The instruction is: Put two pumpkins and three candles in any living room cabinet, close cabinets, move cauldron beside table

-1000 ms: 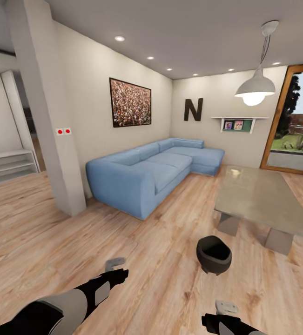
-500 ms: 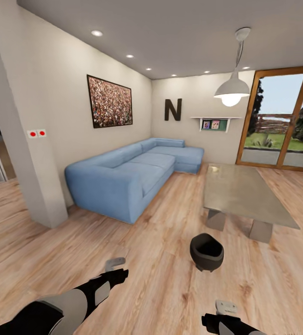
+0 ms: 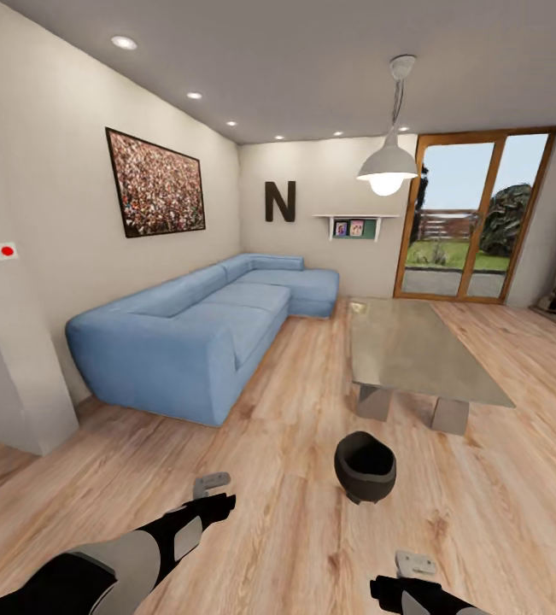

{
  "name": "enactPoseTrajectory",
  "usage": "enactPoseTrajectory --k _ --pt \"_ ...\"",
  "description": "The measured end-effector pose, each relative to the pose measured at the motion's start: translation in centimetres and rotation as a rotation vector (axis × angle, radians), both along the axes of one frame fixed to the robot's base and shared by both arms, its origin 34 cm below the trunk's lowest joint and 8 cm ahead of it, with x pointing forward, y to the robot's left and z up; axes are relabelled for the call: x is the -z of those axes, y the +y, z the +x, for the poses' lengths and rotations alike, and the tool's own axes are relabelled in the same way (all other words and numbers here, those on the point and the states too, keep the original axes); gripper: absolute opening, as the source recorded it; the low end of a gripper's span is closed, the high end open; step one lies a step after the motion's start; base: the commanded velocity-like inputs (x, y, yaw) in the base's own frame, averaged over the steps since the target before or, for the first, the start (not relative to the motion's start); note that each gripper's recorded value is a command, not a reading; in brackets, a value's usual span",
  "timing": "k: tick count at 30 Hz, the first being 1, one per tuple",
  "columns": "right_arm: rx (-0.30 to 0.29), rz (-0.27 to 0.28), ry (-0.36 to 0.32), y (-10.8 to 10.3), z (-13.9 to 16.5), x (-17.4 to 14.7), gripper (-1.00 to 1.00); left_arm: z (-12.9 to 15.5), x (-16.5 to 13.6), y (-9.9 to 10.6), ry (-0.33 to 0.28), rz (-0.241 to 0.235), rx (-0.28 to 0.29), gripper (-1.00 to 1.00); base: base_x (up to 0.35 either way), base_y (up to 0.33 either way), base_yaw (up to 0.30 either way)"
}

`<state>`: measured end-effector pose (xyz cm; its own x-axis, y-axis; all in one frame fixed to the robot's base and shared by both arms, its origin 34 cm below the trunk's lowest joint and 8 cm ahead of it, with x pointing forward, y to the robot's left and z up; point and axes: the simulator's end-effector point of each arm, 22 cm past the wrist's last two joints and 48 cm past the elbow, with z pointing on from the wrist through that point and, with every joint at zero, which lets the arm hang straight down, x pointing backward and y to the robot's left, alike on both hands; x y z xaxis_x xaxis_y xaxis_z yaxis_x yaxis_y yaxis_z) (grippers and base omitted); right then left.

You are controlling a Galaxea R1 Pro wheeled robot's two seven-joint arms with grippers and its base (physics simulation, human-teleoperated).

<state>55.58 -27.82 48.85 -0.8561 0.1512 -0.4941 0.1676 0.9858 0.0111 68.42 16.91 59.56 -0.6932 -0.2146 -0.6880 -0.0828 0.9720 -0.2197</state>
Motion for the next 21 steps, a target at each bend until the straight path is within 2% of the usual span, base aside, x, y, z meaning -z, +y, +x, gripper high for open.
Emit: enactPoseTrajectory --k 21 --pt "0.001 0.000 0.001 -0.02 -0.04 0.02 1.00 -0.01 -0.01 -0.09 0.000 0.000 0.001 1.00 0.324 0.107 -0.296"
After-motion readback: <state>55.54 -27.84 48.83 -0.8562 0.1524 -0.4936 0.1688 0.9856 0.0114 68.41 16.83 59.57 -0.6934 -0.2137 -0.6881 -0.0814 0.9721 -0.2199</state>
